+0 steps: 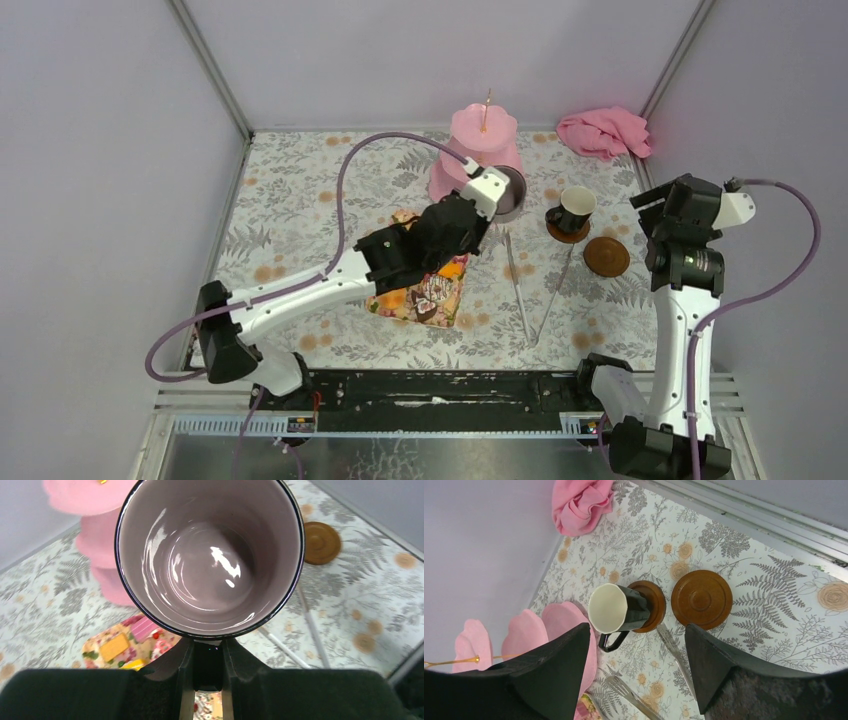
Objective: Serve the afternoon tea
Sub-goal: Move the coaster to the center of the board.
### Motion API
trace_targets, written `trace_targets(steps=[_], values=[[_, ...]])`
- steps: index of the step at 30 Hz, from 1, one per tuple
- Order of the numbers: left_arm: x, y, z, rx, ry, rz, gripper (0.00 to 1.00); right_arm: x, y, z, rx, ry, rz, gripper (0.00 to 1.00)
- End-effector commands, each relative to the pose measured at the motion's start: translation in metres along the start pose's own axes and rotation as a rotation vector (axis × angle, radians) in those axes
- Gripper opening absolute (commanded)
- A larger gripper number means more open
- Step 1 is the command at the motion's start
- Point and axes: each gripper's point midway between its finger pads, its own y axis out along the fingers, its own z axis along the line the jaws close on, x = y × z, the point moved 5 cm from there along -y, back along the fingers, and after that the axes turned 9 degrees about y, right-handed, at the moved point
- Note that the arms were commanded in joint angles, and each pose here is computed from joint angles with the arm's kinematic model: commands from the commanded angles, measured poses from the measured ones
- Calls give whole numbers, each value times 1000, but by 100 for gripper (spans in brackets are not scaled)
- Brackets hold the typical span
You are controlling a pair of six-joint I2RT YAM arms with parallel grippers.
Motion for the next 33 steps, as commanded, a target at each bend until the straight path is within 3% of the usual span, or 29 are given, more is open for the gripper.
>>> trace_targets(steps=[1, 10, 16, 23, 33], values=[[46, -2, -33, -106, 19, -132, 0, 30, -35, 12, 33, 52, -111, 77], [44, 44, -96, -291, 40, -129, 0, 78, -84, 48, 149, 122, -227, 76], [43, 89, -140, -447, 74, -128, 0, 89, -96, 78, 297, 11, -212, 75], [49, 144, -152, -554, -2, -139, 0, 94, -93, 87, 337, -94, -237, 73], [32, 180, -164, -588, -14, -108, 0, 92, -87, 92, 357, -91, -230, 73]])
